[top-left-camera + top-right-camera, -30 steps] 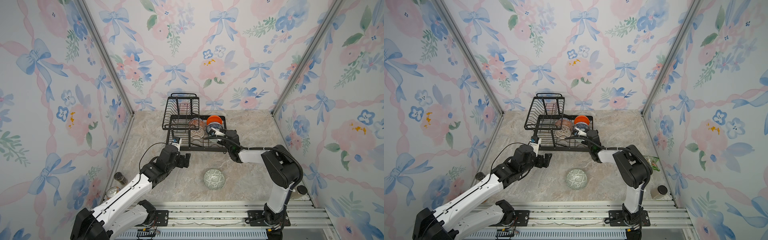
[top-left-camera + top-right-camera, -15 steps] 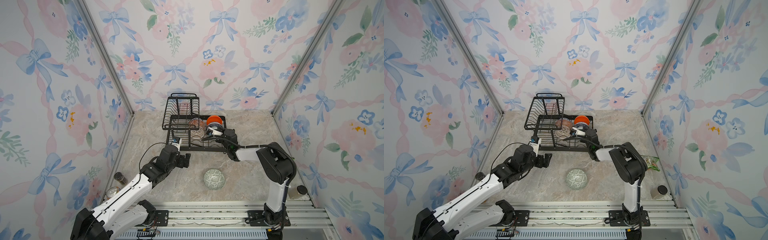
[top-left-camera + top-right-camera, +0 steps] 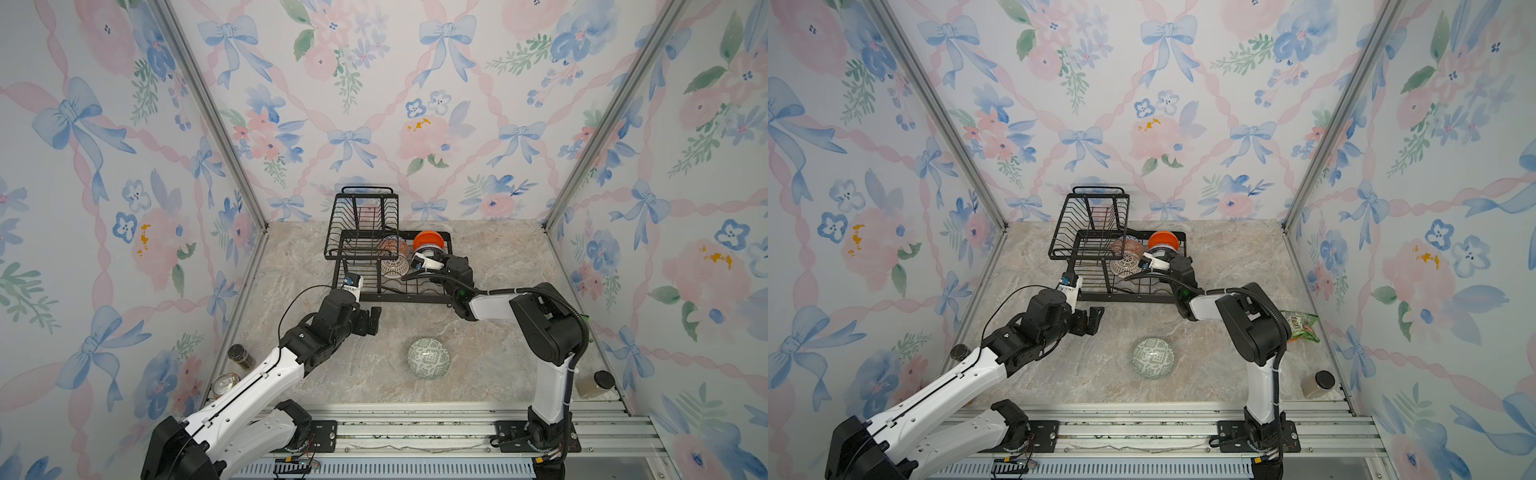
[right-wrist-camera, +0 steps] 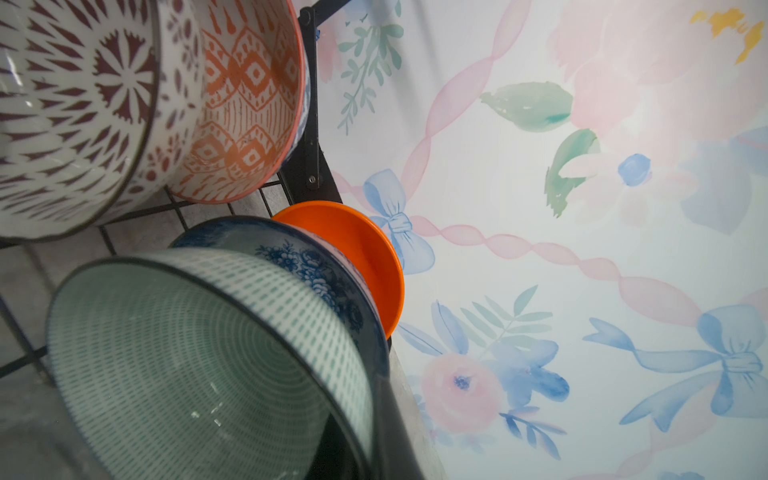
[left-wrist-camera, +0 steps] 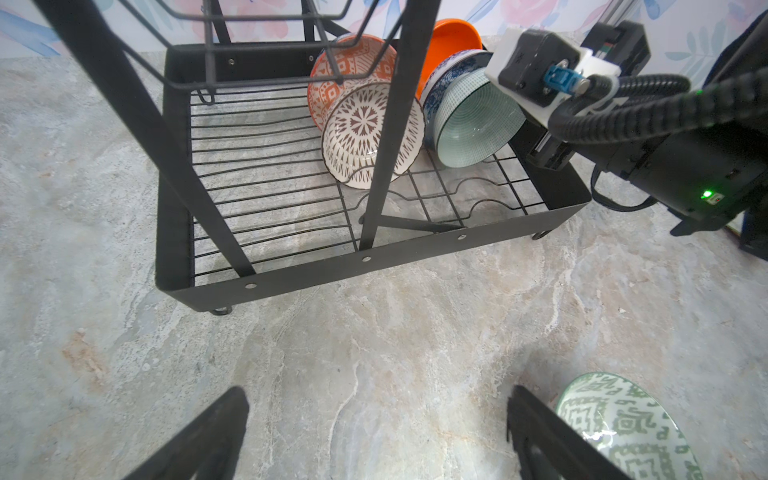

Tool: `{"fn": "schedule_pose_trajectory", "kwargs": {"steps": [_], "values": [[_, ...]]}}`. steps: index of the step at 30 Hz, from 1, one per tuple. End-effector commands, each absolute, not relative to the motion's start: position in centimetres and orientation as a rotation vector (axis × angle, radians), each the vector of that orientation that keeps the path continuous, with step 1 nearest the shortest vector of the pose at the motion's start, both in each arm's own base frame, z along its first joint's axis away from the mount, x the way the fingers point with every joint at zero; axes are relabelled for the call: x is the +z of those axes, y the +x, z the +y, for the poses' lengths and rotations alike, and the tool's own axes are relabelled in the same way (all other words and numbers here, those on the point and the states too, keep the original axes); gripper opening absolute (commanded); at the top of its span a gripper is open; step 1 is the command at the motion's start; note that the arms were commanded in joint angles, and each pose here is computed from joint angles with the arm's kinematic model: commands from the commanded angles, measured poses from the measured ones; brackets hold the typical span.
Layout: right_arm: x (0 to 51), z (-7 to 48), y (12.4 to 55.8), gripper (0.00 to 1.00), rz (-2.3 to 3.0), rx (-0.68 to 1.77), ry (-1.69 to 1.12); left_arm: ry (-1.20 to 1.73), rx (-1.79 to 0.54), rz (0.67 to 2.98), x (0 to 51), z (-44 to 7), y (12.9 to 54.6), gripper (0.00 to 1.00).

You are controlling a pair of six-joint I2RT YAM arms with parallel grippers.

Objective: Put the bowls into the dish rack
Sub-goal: 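Lower the pale green bowl upright in front of the blue floral bowl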

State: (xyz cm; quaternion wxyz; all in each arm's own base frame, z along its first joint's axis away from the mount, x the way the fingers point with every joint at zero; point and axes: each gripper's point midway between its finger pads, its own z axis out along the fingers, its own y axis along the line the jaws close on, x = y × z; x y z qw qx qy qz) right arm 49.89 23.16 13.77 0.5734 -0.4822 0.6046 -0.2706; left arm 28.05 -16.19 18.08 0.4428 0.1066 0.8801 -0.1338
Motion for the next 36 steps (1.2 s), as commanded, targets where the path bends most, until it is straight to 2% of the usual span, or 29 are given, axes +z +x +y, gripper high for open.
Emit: {"fn": "schedule_pose_trajectory", "kwargs": {"steps": [1,27,32,36], "values": [[14.2,24.0,48.9,0.0,1.411,-0.588,-1.11,0.281,-0.33,2.184,17.8,-16.1,28.1,0.98],[12.0,22.6,47.5,0.0,1.564,-0.572,-1.172,0.266,-0.337,2.171,17.8,-15.4,27.5,0.98],[11.7,22.7,47.5,0.13,1.592,-0.551,-1.177,0.263,-0.337,2.168,17.8,-15.3,27.4,0.98],[11.8,22.6,47.6,0.15,1.595,-0.551,-1.17,0.261,-0.339,2.168,17.8,-15.3,27.4,0.98]]}}
